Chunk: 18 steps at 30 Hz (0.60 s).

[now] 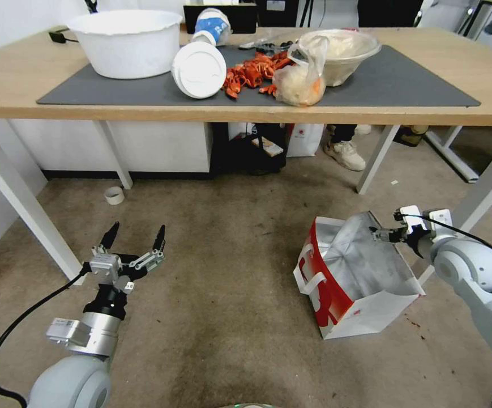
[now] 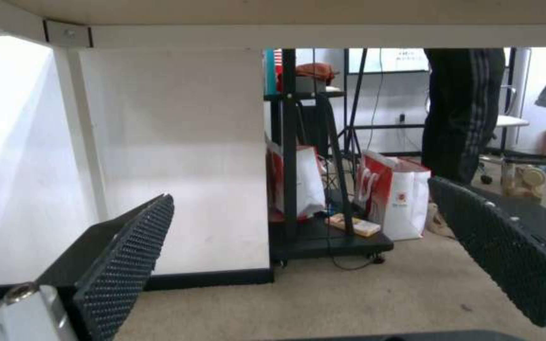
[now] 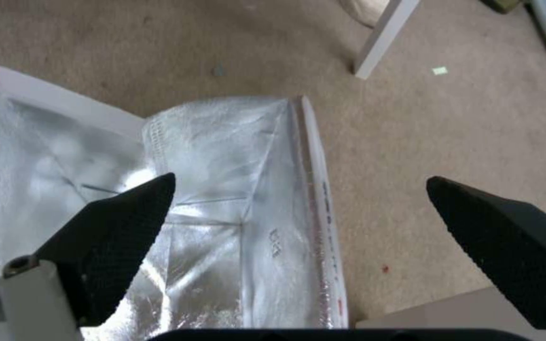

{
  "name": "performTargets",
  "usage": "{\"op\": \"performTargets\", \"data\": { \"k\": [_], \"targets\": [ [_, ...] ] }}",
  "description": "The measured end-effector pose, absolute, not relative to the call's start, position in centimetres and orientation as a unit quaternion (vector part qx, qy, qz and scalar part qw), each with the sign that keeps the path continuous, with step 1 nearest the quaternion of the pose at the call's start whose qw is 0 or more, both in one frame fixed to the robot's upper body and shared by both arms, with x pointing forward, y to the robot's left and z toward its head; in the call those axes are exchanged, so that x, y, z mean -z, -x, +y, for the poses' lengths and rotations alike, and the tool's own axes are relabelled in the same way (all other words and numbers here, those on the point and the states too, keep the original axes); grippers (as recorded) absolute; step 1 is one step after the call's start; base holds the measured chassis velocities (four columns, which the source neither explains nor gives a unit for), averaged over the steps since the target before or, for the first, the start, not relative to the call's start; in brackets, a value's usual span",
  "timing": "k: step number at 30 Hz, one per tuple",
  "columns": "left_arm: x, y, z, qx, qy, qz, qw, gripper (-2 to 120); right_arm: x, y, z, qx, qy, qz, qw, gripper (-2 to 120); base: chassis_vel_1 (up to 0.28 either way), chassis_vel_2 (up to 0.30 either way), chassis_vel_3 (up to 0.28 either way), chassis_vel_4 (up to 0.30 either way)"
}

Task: Pick up the food delivery bag from the floor and place it on the table.

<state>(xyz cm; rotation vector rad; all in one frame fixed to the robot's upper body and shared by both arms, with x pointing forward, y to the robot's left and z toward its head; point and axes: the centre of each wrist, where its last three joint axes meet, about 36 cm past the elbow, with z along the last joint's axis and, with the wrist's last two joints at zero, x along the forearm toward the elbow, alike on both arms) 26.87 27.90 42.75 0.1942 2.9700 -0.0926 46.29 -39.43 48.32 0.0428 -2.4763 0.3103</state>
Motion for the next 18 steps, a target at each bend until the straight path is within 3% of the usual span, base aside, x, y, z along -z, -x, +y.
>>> {"op": "performTargets", "data": {
  "k": [18],
  "targets": [
    [-42.5,-26.9,27.8,0.032,-0.065,0.994,0.079,100,-46.3,-48.3,-39.1,-0.141,-0.011,-0.931,0.338,100,0.0,0.0,0.0,0.0]
  ]
}}
